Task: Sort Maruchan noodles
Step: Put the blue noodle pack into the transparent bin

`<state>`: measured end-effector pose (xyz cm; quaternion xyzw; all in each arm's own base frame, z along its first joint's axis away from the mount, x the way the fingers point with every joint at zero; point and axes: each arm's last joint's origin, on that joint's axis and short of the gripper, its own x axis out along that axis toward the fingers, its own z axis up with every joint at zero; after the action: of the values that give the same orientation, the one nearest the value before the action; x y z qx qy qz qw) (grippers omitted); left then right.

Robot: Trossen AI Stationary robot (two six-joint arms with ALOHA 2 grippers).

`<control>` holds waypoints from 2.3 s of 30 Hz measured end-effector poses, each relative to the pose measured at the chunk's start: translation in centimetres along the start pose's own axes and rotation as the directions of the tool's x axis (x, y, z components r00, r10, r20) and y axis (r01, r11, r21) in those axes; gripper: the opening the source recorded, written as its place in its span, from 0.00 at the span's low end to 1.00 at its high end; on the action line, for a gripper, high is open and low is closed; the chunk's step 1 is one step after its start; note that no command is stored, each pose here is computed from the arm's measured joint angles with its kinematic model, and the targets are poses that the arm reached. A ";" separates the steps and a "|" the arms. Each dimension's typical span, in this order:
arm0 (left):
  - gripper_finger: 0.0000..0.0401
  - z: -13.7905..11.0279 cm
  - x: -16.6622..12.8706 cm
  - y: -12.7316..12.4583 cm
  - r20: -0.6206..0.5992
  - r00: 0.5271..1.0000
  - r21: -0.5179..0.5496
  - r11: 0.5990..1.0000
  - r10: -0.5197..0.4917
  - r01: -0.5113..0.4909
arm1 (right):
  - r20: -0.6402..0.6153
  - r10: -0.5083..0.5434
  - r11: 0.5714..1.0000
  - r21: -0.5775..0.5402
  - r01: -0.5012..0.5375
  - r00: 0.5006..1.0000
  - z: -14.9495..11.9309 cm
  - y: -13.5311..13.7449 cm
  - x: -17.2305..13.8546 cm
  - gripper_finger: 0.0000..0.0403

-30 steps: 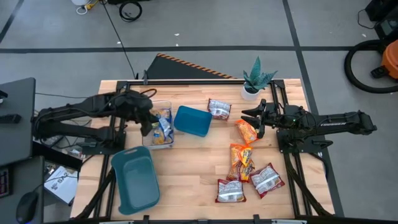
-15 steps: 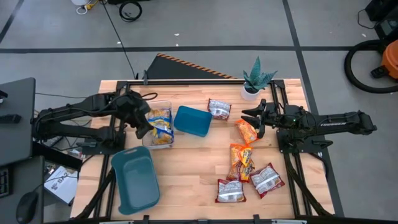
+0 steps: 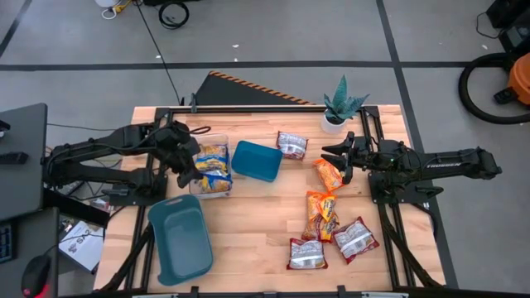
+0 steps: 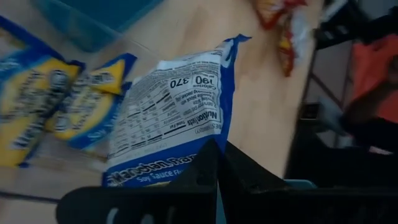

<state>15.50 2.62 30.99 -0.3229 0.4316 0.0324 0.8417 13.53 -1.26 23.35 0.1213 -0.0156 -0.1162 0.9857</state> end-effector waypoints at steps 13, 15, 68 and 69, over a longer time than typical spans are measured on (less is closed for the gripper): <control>0.02 -1.1 2.7 4.8 -0.012 0.980 -0.105 0.975 0.197 -0.197 | 0.008 0.002 1.000 0.002 -0.002 1.000 0.1 0.0 0.0 0.36; 0.02 -1.2 3.0 5.6 -0.006 0.977 -0.122 0.970 0.212 -0.212 | 0.008 0.002 1.000 0.002 -0.002 1.000 0.1 0.0 0.0 0.36; 0.41 2.9 11.4 6.4 -0.009 0.826 0.306 0.788 0.563 -0.534 | 0.004 0.001 1.000 0.000 -0.001 1.000 0.0 0.0 0.2 0.36; 0.41 3.0 11.7 6.5 -0.016 0.825 0.308 0.788 0.565 -0.534 | 0.004 0.001 1.000 0.000 -0.001 1.000 0.0 0.0 0.2 0.36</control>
<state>22.72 6.87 20.14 -0.0577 0.5513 0.1951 0.8091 13.79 -1.27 23.35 0.1210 -0.0175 -0.1158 0.9857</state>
